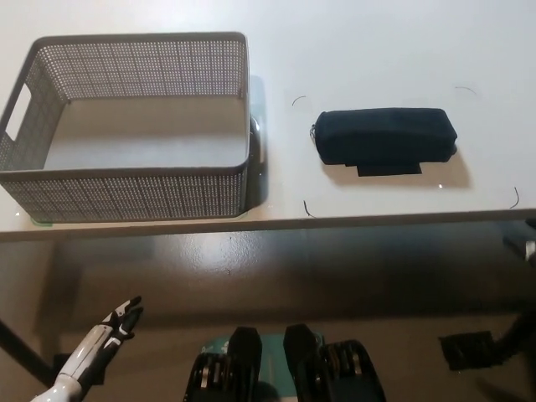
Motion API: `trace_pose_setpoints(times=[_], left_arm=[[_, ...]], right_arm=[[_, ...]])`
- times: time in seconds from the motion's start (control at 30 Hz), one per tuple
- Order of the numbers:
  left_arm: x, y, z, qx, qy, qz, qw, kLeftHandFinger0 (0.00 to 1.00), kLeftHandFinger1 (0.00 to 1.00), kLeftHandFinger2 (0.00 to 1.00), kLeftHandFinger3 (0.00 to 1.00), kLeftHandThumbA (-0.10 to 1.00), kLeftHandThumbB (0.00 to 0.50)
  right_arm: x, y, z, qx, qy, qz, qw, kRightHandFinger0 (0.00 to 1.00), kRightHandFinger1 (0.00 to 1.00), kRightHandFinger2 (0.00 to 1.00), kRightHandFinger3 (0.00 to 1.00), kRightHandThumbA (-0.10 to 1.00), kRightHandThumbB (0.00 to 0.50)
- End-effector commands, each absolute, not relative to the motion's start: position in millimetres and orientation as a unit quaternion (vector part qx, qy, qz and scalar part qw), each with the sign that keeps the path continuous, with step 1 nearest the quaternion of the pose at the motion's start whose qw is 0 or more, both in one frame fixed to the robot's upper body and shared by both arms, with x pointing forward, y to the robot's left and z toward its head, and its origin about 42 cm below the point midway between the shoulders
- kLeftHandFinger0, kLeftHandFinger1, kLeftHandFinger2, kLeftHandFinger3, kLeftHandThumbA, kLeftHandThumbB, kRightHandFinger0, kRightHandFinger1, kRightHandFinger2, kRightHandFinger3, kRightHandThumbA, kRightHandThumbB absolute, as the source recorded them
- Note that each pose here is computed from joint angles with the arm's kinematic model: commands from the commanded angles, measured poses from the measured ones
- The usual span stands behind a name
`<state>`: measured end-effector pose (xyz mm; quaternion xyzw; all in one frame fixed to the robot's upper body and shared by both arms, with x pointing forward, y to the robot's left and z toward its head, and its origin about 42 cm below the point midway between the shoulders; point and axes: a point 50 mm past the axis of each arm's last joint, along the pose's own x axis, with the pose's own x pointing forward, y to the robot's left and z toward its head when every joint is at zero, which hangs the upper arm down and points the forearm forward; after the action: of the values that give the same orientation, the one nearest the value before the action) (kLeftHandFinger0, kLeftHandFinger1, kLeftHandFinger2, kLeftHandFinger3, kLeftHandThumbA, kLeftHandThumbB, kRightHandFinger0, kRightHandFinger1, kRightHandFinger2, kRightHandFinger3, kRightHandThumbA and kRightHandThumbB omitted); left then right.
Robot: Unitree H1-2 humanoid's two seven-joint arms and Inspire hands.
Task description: Use the right hand to pick up the pencil case on the right hand side and put it into a grey container on the left side
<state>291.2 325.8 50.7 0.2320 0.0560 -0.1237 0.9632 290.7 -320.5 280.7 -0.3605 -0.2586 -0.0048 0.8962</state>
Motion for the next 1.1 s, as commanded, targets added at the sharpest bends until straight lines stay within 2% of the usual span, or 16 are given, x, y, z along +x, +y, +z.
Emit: trace_pose_setpoints(times=[0.0,0.17,0.33,0.37,0.47,0.57,0.63,0.8,0.97,1.07], left_arm=[[290,333,58,0.247,0.029,-0.137,0.959,0.96,1.00,1.00,1.00,1.00,0.192],[285,333,54,0.250,0.036,-0.140,0.957,0.96,1.00,1.00,1.00,1.00,0.219],[284,331,53,0.248,0.037,-0.141,0.958,0.95,0.99,1.00,1.00,1.00,0.199],[284,331,52,0.247,0.039,-0.141,0.958,0.96,1.00,1.00,1.00,1.00,0.208],[282,330,50,0.242,0.042,-0.142,0.959,0.97,1.00,1.00,1.00,1.00,0.214],[280,331,48,0.240,0.044,-0.145,0.959,0.98,1.00,1.00,1.00,1.00,0.222],[280,332,48,0.242,0.042,-0.145,0.958,0.97,1.00,1.00,1.00,1.00,0.233],[279,332,46,0.255,0.038,-0.149,0.955,0.96,1.00,1.00,1.00,1.00,0.227],[278,330,44,0.250,0.043,-0.150,0.956,0.97,1.00,1.00,1.00,1.00,0.245],[277,329,45,0.248,0.043,-0.149,0.956,0.97,1.00,1.00,1.00,1.00,0.231]], right_arm=[[315,-314,317,-0.400,-0.251,0.011,0.882,1.00,1.00,1.00,1.00,1.00,0.367],[348,-303,342,-0.428,-0.249,0.028,0.868,1.00,1.00,1.00,1.00,1.00,0.366],[390,-288,367,-0.459,-0.243,0.045,0.854,1.00,1.00,1.00,1.00,1.00,0.474],[403,-284,373,-0.475,-0.244,0.046,0.844,1.00,1.00,1.00,1.00,1.00,0.499],[430,-273,378,-0.558,-0.233,0.049,0.795,1.00,1.00,1.00,1.00,0.99,0.500],[456,-263,376,-0.608,-0.213,0.057,0.763,1.00,1.00,1.00,1.00,0.90,0.500],[470,-259,375,-0.630,-0.199,0.064,0.748,1.00,1.00,1.00,1.00,0.88,0.500],[499,-252,381,-0.691,-0.161,0.083,0.700,1.00,1.00,1.00,1.00,0.96,0.500],[515,-247,391,-0.726,-0.142,0.087,0.667,1.00,1.00,1.00,1.00,0.99,0.500],[522,-245,393,-0.741,-0.137,0.090,0.652,1.00,1.00,1.00,1.00,1.00,0.500]])
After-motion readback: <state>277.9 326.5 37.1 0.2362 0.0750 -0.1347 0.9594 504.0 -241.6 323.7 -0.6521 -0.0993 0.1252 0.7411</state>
